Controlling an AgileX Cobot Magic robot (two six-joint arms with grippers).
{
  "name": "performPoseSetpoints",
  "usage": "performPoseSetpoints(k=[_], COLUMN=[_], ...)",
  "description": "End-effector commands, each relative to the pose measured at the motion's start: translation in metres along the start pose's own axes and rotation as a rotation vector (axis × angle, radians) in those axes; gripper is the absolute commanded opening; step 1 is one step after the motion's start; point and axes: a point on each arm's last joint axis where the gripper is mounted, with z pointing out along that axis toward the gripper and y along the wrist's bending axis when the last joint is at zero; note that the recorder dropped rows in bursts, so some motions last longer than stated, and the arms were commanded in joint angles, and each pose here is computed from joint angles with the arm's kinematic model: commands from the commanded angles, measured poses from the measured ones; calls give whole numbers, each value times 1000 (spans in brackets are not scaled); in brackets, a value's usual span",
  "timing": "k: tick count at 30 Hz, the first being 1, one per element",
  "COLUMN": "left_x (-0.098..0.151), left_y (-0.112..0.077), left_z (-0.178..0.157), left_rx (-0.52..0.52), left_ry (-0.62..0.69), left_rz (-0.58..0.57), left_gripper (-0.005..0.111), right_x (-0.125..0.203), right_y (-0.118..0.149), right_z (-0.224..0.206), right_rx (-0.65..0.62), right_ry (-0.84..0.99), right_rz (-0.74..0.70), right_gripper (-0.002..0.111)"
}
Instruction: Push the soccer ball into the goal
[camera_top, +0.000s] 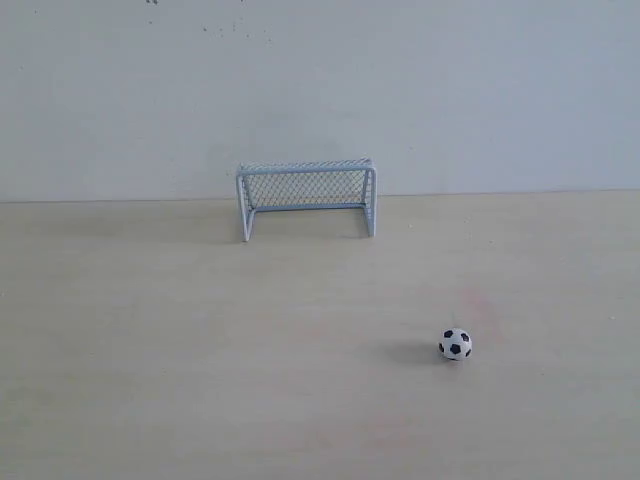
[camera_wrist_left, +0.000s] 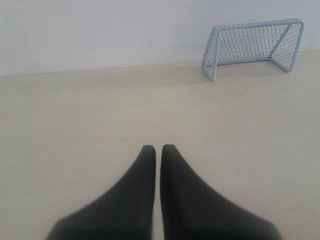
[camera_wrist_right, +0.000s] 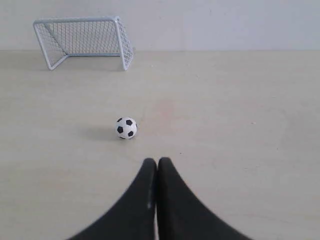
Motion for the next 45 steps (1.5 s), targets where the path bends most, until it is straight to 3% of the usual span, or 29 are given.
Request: performPoseSetpoints(k=[1,9,15,19,21,27,29,35,42,45], left_x=[1,1,1,1,1,1,1,1,1,1], left_y=[0,0,0,0,0,0,0,0,0,0], left_z=[0,0,0,0,0,0,0,0,0,0], left_rx=[-3,-3,-3,-3,-3,-3,-3,-3,-3,-3], left_ry=[-1,-1,-1,-1,-1,-1,-1,-1,-1,-1], left_rz=[2,2,2,2,2,2,2,2,2,2], left_gripper=[4,4,4,4,4,4,4,4,4,4], right_x=[-1,-1,-11,-17,-29,-66,-71,-134,-223,-251], right_y=[0,0,-1,-2,-3,-6,-6,2,11,15], right_z=[0,0,-1,-2,-5,-29,-33,-53,-43,-22], right_rx=[5,5,26,36,52,35,14,-9,-16,23], right_ry=[-17,-17,-121,-194,-328,-815,-858,-890,-825,-668], right_rz=[-4,-8,-141,-139,-128,89,134,130,124,-22], right_gripper=[0,0,0,0,0,0,0,0,0,0])
